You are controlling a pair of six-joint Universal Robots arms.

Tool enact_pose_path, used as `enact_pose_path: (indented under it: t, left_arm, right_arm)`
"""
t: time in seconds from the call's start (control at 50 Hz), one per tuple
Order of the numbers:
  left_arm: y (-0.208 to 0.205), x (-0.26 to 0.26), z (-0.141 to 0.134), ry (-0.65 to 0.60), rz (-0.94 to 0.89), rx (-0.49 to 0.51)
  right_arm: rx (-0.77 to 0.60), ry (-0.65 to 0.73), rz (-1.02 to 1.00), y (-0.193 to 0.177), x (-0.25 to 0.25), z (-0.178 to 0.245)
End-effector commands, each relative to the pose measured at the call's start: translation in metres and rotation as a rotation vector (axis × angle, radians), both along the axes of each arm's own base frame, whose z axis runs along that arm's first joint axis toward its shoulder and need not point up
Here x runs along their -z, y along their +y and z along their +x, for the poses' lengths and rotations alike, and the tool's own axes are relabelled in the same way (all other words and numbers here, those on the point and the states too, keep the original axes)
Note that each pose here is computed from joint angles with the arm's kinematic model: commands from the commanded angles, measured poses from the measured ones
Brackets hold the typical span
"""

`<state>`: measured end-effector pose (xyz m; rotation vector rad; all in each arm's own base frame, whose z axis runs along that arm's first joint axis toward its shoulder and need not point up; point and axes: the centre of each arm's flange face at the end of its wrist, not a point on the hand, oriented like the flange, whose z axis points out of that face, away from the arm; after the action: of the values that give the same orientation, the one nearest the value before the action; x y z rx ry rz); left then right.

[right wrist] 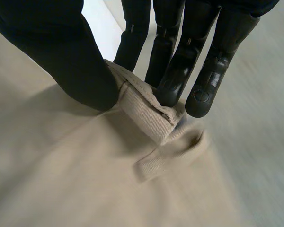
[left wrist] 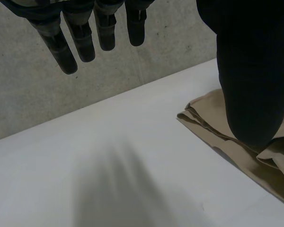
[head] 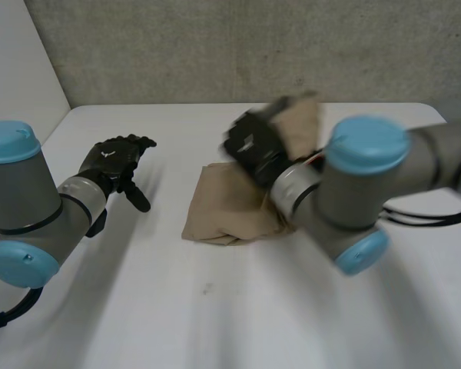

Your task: Fold the shorts.

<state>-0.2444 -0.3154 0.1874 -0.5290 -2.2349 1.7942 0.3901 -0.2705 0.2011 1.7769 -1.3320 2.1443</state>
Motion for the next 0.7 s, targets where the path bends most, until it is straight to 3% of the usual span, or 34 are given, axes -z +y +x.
enact_pose_path:
  t: [0.02,0.1,0.2,0.3,0.44,0.54,0.58,0.7]
  left_arm:
    - [-0.001,-0.002,-0.001,0.002,-0.012,0.001]
    - [-0.004,-0.006,-0.001,0.004,-0.024,0.001]
    - [-0.008,-0.016,-0.006,0.017,-0.058,0.008]
    - [-0.016,-0.035,-0.022,0.052,-0.133,0.038]
    - [-0.007,-0.023,-0.080,0.078,-0.122,0.169]
    - [0.003,0.010,-0.103,0.039,-0.024,0.215]
    - [0.006,0.021,-0.108,0.021,0.007,0.215]
    - [0.006,0.064,-0.098,-0.106,0.146,0.091]
  right_arm:
    - [-0.205,0.058,0.135,0.049,0.050,0.021]
    - [-0.153,-0.030,0.179,0.045,0.030,0.019]
    - [0.025,-0.374,0.364,0.017,-0.028,-0.005]
    - [0.117,-0.594,0.529,-0.021,-0.040,-0.033]
    - [0.216,-0.530,0.651,-0.047,-0.003,-0.035]
    - [0.294,-0.432,0.797,-0.055,0.040,-0.033]
    - [0.322,-0.405,0.840,-0.058,0.055,-0.034]
    - [0.360,-0.389,0.864,-0.062,0.068,-0.039]
